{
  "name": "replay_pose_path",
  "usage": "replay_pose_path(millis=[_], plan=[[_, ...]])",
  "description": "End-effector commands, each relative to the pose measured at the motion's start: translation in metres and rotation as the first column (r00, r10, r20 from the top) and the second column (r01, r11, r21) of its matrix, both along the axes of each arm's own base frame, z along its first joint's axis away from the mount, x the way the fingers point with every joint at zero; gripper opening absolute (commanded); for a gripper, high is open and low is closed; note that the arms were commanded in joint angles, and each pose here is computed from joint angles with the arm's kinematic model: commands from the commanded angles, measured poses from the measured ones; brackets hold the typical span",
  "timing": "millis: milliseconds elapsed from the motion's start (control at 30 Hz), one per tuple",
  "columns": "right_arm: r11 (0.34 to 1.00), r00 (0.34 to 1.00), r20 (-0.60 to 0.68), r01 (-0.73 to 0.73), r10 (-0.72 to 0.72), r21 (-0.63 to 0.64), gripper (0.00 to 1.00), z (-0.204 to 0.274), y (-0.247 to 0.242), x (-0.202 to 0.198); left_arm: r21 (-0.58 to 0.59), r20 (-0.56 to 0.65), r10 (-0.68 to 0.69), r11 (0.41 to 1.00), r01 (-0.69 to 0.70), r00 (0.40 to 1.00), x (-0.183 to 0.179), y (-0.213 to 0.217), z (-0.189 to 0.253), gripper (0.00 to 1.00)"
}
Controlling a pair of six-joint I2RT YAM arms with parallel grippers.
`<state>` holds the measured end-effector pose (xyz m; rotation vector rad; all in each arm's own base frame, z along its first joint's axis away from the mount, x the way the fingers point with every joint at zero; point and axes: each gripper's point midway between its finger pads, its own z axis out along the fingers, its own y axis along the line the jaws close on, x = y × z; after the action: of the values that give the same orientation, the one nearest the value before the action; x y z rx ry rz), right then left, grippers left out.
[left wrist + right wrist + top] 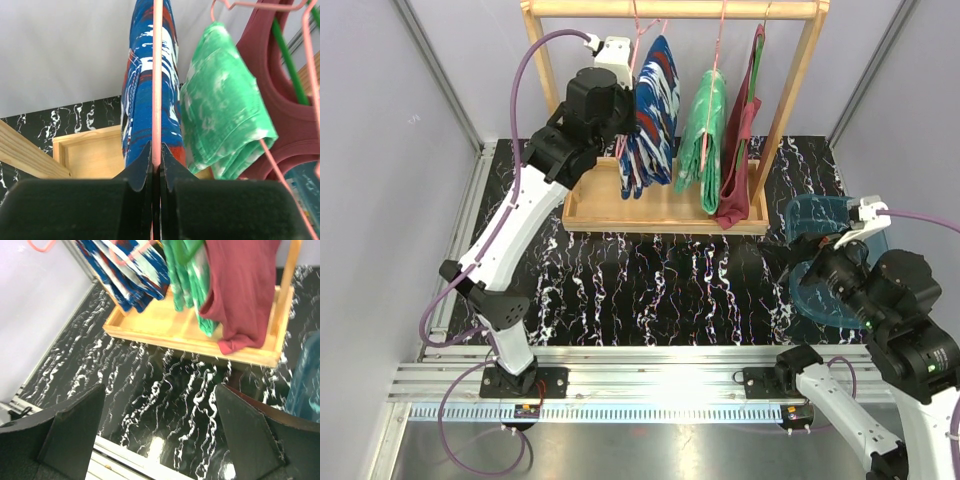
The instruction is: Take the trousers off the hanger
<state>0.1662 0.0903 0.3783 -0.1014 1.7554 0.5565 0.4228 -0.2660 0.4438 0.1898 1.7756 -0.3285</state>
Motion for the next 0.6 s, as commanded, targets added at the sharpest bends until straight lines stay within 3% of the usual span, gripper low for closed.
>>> replay_pose_path(millis=[0,200,433,567], plan=[[0.996,0.993,0.076,-0.084,0.085,-0.016,0.99,0.032,0.012,-0.003,-0.267,0.279,0.043,0.963,0.034,0.959,-0.032,0.018,0.124,0.0],[0.953,0.954,0.009,-0.299,0.3,-0.047,0.99,0.058,0.05,0.004,-0.322,0.186,0.087,0.946,-0.023,0.979,-0.07,0.039,0.111,0.0],[0.908,0.909,0.007,-0.415,0.416,-0.053,0.99,0.094,0.083,0.035,-0.418,0.1,0.117,0.906,-0.065,0.988,-0.131,0.067,0.091,0.0],[0.863,0.873,-0.03,-0.487,0.487,-0.133,0.99,0.081,0.126,0.054,-0.474,0.048,0.091,0.879,-0.058,0.995,-0.159,0.065,0.075,0.0]])
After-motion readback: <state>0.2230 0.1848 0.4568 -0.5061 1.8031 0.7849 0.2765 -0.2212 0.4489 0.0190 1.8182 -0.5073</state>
